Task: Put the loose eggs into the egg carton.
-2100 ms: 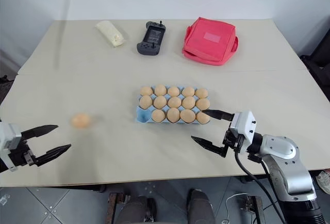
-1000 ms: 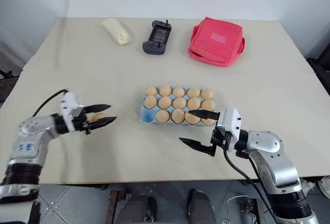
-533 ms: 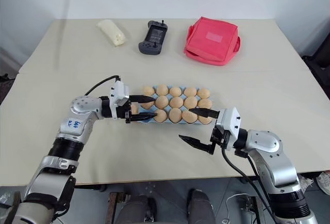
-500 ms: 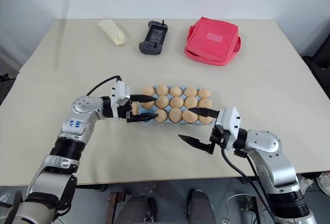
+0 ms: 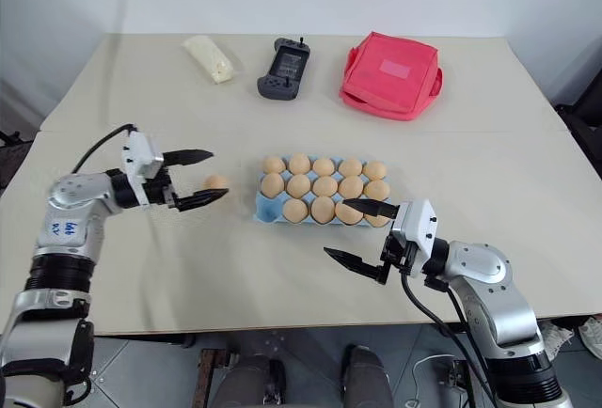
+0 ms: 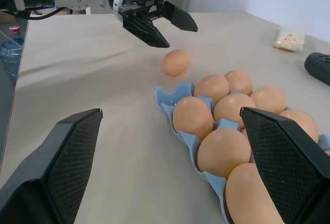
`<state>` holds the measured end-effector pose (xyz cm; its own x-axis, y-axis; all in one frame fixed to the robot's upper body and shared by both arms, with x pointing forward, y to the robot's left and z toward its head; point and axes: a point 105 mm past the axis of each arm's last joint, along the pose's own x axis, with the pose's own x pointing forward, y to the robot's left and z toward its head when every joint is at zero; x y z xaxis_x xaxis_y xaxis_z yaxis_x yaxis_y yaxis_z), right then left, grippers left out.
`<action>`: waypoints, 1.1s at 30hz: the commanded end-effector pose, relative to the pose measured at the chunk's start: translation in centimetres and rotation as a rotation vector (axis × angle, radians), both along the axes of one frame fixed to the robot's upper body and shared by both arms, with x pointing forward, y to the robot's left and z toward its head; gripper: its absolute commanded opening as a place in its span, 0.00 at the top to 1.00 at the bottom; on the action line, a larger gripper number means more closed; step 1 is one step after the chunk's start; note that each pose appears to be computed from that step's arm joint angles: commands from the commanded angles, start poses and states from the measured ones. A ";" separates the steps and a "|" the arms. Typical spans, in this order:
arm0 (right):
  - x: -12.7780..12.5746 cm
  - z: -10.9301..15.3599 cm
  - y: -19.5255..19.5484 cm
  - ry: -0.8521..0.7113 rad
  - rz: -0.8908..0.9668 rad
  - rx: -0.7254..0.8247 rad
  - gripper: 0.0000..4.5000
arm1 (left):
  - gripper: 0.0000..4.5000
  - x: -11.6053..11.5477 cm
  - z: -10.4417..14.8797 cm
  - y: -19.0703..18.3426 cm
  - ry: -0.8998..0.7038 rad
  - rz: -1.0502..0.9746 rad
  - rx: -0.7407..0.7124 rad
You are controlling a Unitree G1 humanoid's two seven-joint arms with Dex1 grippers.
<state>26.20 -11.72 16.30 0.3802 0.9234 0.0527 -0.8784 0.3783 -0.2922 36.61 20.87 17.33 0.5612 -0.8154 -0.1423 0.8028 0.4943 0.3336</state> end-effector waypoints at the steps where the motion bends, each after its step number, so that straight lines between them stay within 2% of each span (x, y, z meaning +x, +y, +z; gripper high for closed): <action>1: -0.3 0.7 0.1 -0.033 0.014 0.010 0.00 | 0.01 0.7 -0.1 -0.2 -0.020 0.010 0.028; 9: -0.4 0.8 -0.3 -0.035 -0.010 0.009 0.00 | 0.01 2.1 -2.5 0.4 0.057 0.067 0.045; 17: -0.3 0.9 -0.1 -0.037 -0.023 0.019 0.00 | 0.01 3.9 -4.3 -2.6 0.124 0.070 0.014; 20: -0.3 0.9 -0.2 -0.039 -0.028 0.019 0.00 | 0.14 4.0 -4.5 -2.9 0.128 0.063 0.013; 25: -0.5 0.8 -0.5 -0.038 -0.048 0.017 0.00 | 0.49 3.2 -3.4 -2.9 0.094 -0.006 -0.033; 26: -0.5 0.8 -0.5 -0.037 -0.051 0.017 0.00 | 0.54 2.9 -2.9 -3.1 0.080 -0.037 -0.045; 30: -0.6 0.8 -0.5 -0.036 -0.057 0.017 0.00 | 0.54 1.6 -0.6 -4.5 0.022 -0.166 -0.071; 33: -0.5 0.8 -0.5 -0.035 -0.055 0.017 0.00 | 0.54 0.5 0.7 -7.0 0.009 -0.278 -0.089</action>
<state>25.98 -12.00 16.02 0.4271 0.9022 0.0598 -0.8607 0.4259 -0.2790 37.81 15.36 16.60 0.3783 -0.9197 -0.1045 0.9021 0.3410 0.2645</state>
